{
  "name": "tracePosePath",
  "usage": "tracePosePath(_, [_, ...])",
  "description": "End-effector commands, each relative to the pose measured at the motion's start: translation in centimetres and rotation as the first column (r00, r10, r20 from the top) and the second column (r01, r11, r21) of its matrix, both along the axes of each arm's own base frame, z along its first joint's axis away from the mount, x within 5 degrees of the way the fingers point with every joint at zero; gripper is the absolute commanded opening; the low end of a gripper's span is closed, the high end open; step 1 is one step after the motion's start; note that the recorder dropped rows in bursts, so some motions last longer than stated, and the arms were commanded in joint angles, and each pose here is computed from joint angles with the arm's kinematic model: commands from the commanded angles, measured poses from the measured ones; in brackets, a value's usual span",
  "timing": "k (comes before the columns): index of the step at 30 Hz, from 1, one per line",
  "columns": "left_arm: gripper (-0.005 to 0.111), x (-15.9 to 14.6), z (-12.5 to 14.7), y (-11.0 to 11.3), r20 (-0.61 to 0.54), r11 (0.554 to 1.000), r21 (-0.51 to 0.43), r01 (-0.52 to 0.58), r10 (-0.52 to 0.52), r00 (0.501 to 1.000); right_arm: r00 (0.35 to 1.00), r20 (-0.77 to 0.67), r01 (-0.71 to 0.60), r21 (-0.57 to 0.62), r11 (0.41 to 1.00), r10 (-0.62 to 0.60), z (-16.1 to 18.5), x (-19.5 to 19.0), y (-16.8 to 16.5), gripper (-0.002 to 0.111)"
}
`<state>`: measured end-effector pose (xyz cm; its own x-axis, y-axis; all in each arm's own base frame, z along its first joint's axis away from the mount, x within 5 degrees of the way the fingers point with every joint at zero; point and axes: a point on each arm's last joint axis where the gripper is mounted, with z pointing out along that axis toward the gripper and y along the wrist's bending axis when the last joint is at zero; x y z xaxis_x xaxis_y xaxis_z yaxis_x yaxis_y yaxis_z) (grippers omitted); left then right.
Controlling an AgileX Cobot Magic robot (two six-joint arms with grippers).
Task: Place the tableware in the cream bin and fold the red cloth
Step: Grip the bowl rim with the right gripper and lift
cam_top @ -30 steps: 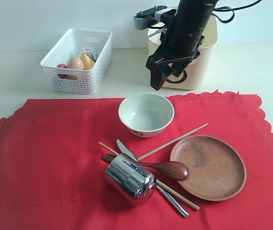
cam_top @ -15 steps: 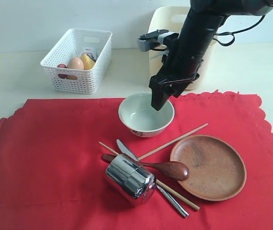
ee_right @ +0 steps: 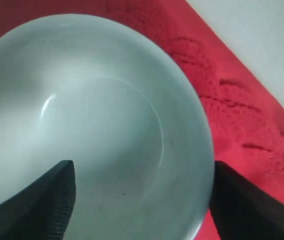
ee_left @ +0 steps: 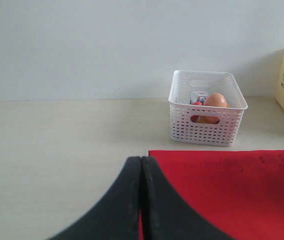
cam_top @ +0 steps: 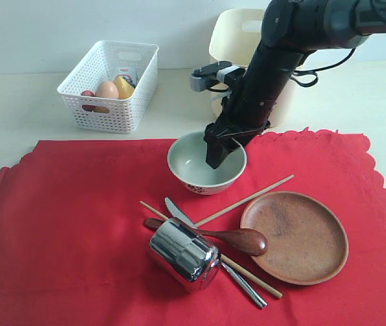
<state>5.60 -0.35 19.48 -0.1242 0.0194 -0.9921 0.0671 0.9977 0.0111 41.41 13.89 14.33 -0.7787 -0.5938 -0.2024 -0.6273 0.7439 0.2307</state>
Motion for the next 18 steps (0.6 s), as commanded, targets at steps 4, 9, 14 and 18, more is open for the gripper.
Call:
tracePosePath(4, [0.0,-0.03,-0.05,0.01,0.006,1.0,0.004,-0.001,0.001,1.0,1.0,-0.007,0.008,0.009,1.0,-0.008,-0.71,0.13,-0.04,0.051])
tracePosePath(9, [0.0,-0.03,-0.05,0.01,0.006,1.0,0.004,-0.001,0.001,1.0,1.0,-0.007,0.008,0.009,1.0,-0.008,-0.71,0.13,-0.04,0.023])
tracePosePath(14, [0.0,-0.03,-0.05,0.01,0.006,1.0,0.004,-0.001,0.001,1.0,1.0,-0.024,0.018,0.028,0.999,-0.018,-0.65,0.02,0.13,0.005])
tracePosePath(18, [0.0,-0.03,-0.05,0.01,0.006,1.0,0.004,-0.001,0.001,1.0,0.999,-0.032,0.017,0.029,0.999,-0.016,-0.65,-0.05,0.14,0.0])
